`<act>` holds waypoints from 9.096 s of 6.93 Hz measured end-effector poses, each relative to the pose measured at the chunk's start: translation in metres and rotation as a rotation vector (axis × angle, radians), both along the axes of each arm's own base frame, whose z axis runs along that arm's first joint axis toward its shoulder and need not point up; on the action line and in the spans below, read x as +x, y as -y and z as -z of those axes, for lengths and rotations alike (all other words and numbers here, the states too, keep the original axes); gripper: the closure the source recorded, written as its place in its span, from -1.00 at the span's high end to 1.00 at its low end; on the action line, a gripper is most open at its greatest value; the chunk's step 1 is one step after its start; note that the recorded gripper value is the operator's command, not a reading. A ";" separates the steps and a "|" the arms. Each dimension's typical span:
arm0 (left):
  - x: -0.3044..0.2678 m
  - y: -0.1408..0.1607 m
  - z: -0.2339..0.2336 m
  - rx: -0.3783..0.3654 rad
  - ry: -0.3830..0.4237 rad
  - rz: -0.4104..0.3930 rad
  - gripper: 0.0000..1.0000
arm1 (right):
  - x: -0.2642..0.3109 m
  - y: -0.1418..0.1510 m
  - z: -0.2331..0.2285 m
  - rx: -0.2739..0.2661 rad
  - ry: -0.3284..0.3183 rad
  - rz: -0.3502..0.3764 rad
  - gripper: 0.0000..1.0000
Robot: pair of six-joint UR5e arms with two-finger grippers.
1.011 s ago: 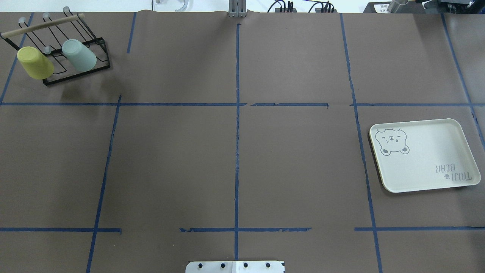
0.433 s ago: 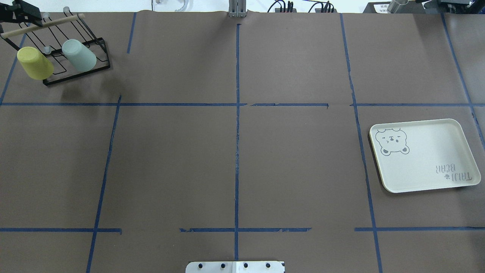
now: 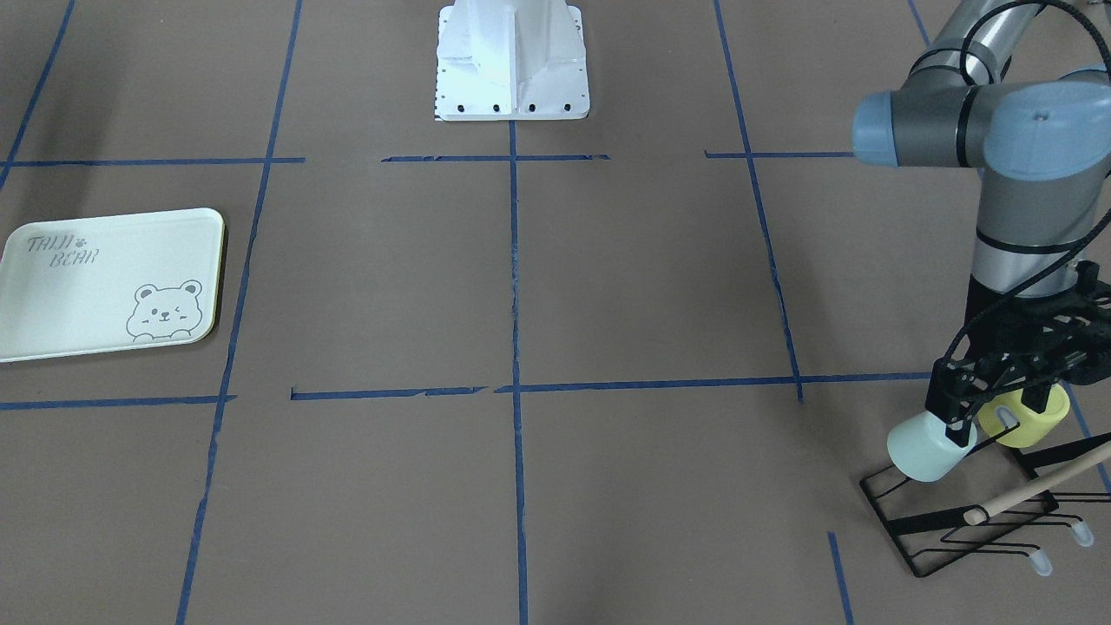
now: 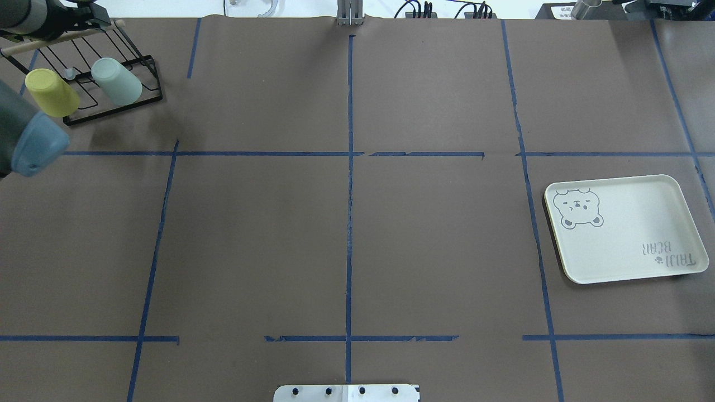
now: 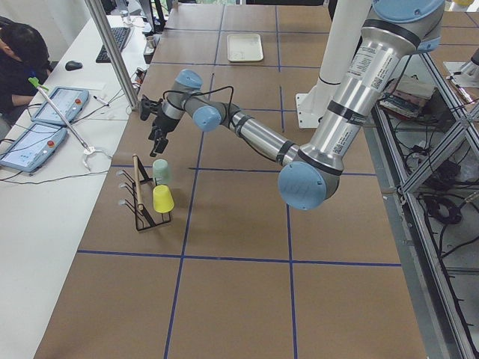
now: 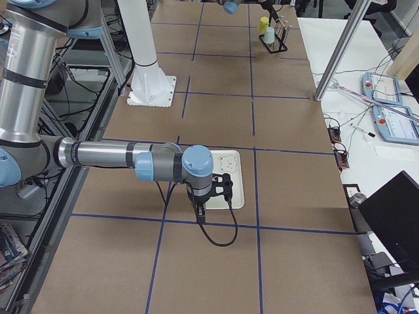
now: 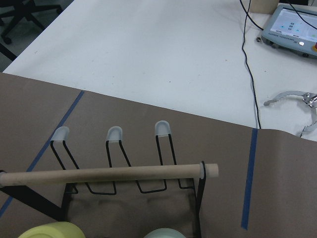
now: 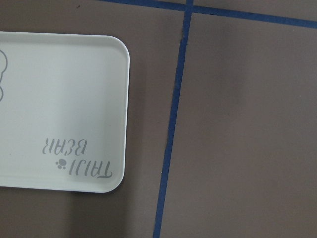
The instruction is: Left arm grabs green cup and hands to right arm on tray
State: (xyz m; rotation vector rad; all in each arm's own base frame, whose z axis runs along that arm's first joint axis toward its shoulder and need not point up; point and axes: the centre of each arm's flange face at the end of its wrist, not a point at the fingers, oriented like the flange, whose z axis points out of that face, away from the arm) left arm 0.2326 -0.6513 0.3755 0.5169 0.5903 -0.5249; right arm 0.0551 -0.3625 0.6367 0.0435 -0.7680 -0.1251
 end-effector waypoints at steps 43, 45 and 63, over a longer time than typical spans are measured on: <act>-0.036 -0.037 -0.019 0.219 -0.029 0.044 0.18 | 0.000 0.002 0.000 0.002 0.000 0.001 1.00; -0.047 -0.041 0.004 0.243 -0.074 0.080 0.18 | 0.000 0.004 0.010 0.027 0.001 0.001 1.00; 0.153 -0.217 0.175 -0.100 -1.111 -0.105 0.18 | -0.221 0.033 0.261 0.129 0.896 -0.311 0.99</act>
